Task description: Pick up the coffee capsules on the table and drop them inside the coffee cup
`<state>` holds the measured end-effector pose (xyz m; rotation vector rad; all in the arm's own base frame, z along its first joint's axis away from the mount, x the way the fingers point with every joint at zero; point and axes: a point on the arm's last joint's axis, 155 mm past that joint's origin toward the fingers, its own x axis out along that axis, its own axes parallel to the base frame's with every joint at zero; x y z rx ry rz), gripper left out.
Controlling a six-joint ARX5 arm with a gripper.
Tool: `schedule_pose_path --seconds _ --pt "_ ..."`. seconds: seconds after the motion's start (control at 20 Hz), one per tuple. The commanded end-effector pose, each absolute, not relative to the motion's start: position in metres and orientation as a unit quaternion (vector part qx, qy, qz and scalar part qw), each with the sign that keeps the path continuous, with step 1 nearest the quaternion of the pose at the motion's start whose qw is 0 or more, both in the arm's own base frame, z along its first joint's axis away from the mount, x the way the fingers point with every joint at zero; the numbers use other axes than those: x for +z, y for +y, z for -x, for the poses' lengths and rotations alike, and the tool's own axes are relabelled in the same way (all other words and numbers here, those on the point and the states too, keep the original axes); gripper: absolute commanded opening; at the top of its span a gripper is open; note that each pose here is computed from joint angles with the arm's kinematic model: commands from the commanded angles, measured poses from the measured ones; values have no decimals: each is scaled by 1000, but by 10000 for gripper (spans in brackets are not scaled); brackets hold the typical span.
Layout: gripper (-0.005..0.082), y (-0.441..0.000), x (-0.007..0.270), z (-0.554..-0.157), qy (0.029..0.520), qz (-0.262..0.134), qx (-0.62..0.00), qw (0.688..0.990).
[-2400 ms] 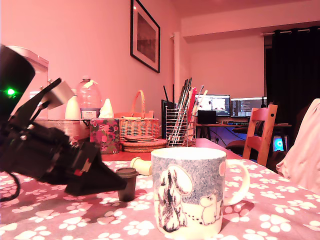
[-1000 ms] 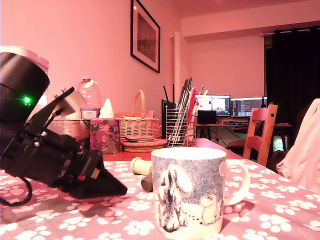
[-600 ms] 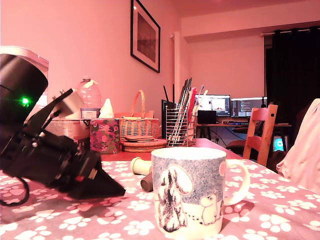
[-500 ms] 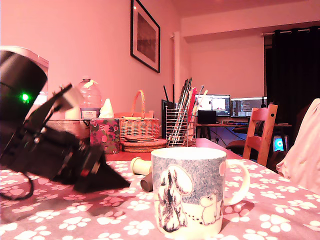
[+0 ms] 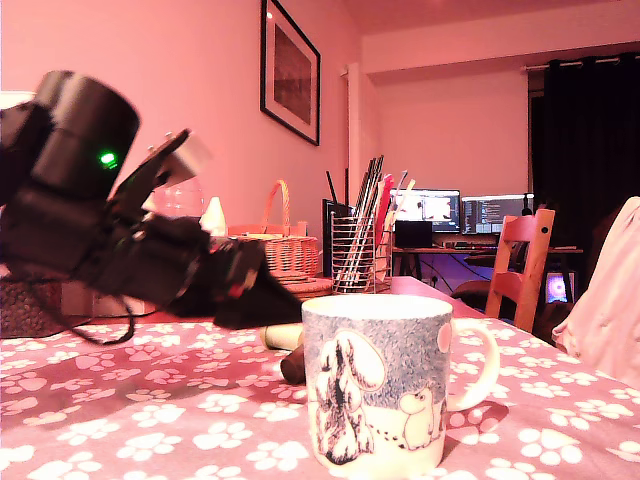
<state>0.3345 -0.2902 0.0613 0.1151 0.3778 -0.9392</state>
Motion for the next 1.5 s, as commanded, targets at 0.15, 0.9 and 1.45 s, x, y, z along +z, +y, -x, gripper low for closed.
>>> schedule_pose_path --seconds 0.15,0.9,1.45 --pt "584 -298 54 -344 197 -57 -450 869" --pt "378 -301 7 -349 292 -52 -439 848" --pt "104 -301 8 -349 290 -52 -439 849"
